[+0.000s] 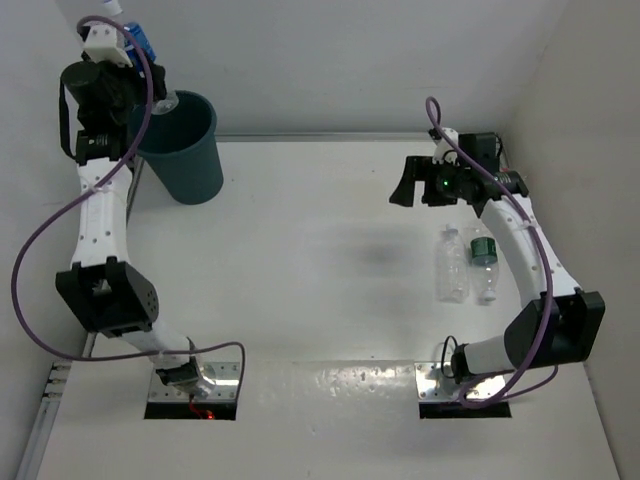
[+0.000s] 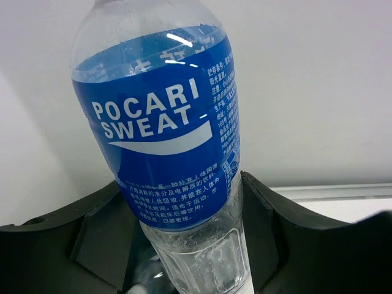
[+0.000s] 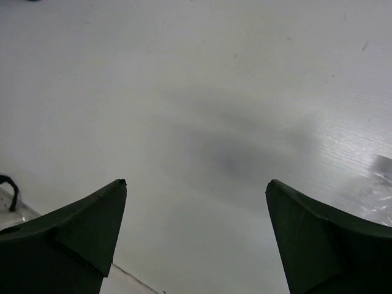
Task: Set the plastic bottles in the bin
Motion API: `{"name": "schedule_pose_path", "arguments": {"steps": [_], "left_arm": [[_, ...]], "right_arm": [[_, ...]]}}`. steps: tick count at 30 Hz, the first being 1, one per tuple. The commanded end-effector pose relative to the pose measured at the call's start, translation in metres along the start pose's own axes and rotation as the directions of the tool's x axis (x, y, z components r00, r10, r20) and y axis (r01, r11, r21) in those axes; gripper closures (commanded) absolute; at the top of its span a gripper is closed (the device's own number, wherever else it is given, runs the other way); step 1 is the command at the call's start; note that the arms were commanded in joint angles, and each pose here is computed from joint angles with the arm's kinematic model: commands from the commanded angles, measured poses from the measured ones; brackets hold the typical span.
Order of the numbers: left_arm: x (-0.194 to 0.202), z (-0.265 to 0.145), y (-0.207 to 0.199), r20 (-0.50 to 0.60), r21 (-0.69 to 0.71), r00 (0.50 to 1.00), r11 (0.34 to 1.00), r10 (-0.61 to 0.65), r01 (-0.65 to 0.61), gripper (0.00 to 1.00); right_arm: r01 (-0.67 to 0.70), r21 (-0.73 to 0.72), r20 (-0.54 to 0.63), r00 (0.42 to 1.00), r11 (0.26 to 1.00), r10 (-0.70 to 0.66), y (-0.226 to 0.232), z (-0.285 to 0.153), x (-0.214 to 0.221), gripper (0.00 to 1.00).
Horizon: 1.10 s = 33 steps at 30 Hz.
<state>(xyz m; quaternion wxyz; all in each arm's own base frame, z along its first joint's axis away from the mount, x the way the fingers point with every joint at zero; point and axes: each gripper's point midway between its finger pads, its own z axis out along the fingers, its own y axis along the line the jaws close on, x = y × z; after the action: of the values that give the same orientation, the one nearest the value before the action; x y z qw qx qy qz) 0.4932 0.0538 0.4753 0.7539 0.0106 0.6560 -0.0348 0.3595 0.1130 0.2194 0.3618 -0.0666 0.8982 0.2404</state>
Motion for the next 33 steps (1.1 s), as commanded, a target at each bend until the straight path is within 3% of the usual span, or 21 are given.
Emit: {"name": "schedule_pose_path", "arguments": {"steps": [1, 6, 10, 11, 13, 14, 18, 23, 27, 33], "left_arm": [[0.049, 0.021, 0.047, -0.067, -0.129, 0.997, 0.99, 0.044, -0.052, 0.77], [0.097, 0.04, 0.06, -0.134, -0.177, 0.991, 0.984, 0.013, -0.037, 0.76], [0.121, 0.05, 0.061, -0.177, -0.181, 0.983, 0.98, 0.046, -0.079, 0.51], [0.122, 0.051, 0.064, -0.178, -0.194, 0.983, 0.978, 0.046, -0.081, 0.4], [0.13, 0.053, 0.065, -0.191, -0.194, 0.981, 0.978, 0.042, -0.08, 0.32], [0.135, 0.056, 0.068, -0.203, -0.203, 0.978, 0.976, 0.039, -0.081, 0.23], [0.116, 0.06, 0.07, -0.173, -0.212, 0.983, 0.973, 0.059, -0.095, 0.01], [0.032, 0.06, 0.048, -0.068, -0.17, 0.983, 0.969, 0.17, -0.18, 0.01], [-0.048, 0.025, 0.008, 0.048, -0.135, 0.963, 0.957, 0.264, -0.256, 0.01], [-0.031, -0.021, -0.065, 0.036, -0.007, 0.962, 0.962, 0.271, -0.271, 0.01]], "right_arm": [[0.088, 0.078, 0.01, 0.996, 0.993, -0.089, -0.019, -0.003, 0.005, 0.07], [0.056, 0.135, -0.024, 0.998, 0.989, -0.054, -0.042, -0.003, 0.027, 0.07], [0.043, 0.178, -0.051, 0.998, 0.983, -0.035, -0.057, -0.009, 0.04, 0.07], [0.038, 0.185, -0.056, 0.998, 0.982, -0.028, -0.059, -0.011, 0.044, 0.07], [0.035, 0.201, -0.071, 0.997, 0.979, -0.021, -0.064, -0.013, 0.054, 0.07], [0.043, 0.203, -0.09, 0.996, 0.978, -0.025, -0.066, -0.013, 0.062, 0.07], [0.016, 0.305, -0.104, 0.994, 0.952, 0.017, -0.094, -0.026, 0.07, 0.07], [-0.052, 0.41, -0.134, 0.984, 0.911, 0.116, -0.114, -0.043, 0.081, 0.08], [-0.076, 0.505, -0.191, 0.961, 0.859, 0.198, -0.133, -0.054, 0.114, 0.08], [-0.084, 0.537, -0.259, 0.93, 0.839, 0.259, -0.157, -0.038, 0.149, 0.1]]}}
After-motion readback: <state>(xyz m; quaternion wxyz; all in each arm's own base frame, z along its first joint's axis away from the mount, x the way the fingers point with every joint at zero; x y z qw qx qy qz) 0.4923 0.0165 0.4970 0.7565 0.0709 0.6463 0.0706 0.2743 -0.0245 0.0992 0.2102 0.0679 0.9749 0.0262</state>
